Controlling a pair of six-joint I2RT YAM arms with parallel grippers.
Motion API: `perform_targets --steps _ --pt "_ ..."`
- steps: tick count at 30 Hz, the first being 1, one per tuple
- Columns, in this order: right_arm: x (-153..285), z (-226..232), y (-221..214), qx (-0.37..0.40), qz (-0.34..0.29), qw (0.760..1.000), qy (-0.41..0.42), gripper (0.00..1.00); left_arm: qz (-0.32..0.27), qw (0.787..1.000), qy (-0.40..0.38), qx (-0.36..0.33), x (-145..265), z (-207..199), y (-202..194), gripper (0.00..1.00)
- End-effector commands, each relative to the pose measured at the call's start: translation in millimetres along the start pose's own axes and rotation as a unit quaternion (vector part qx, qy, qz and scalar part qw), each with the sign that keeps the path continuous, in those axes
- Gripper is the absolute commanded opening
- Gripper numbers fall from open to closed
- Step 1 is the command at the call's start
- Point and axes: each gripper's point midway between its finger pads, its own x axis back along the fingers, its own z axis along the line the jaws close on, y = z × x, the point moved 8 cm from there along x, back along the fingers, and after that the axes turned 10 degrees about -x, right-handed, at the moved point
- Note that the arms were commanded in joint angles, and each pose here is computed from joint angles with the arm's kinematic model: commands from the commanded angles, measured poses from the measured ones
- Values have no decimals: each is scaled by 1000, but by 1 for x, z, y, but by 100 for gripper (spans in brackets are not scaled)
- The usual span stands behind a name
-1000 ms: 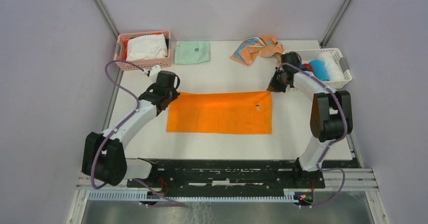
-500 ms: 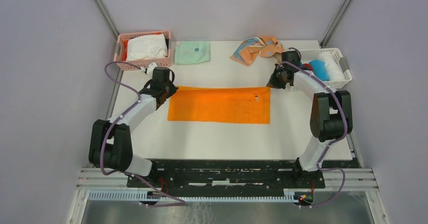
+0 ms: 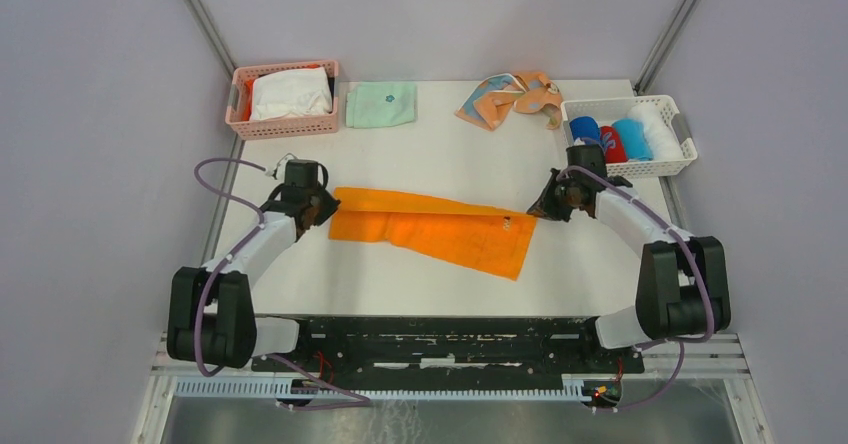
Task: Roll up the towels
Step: Fold the towel at the center of the board.
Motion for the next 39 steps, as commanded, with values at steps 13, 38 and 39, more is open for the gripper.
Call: perform_targets --steps 13,38,39 --pt "-8 -19 2 -14 -61 997 -46 4 36 999 1 -11 -31 -5 20 3" --pt "3 27 16 -28 8 999 43 7 104 992 68 -24 -73 9 -3 3" --pt "3 25 8 -41 24 997 54 7 106 991 75 -24 -75 11 -5 3"
